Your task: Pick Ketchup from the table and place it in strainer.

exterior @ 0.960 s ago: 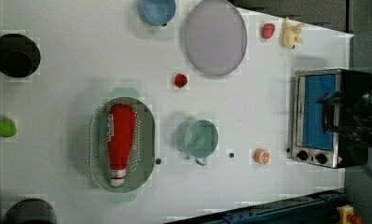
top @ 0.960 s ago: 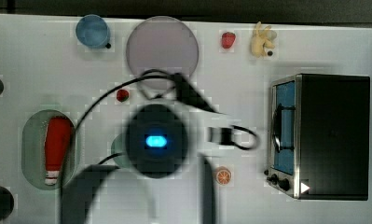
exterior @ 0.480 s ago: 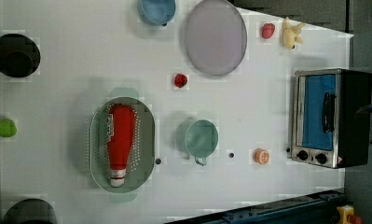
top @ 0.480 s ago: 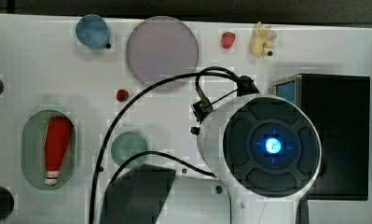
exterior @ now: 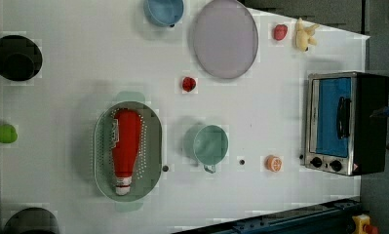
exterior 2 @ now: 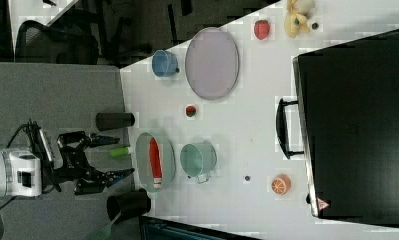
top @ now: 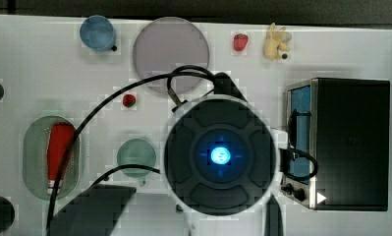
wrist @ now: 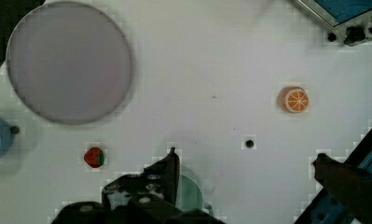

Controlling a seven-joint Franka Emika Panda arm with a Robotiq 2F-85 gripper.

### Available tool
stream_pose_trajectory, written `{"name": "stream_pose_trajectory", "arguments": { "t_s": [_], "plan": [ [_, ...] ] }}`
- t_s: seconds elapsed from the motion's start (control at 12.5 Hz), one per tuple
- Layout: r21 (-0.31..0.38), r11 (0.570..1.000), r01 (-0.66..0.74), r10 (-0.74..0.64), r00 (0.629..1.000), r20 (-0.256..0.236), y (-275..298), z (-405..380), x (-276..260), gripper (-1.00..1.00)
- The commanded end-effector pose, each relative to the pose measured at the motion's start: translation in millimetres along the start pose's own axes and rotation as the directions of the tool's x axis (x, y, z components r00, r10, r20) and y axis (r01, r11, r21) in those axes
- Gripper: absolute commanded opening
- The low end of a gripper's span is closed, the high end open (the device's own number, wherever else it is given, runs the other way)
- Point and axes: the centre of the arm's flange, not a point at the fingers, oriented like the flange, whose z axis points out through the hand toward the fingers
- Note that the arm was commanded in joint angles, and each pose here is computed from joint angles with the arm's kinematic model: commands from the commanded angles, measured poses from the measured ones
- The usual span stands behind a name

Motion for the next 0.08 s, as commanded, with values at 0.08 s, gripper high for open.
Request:
{"name": "stream_pose_trajectory", "arguments": {
  "t_s": [0.08],
  "plan": [
    [0.025, 1.0, -0.01, 0.009, 0.999, 0.044, 2.7, -2.0, -1.9, 1.0]
  ]
}}
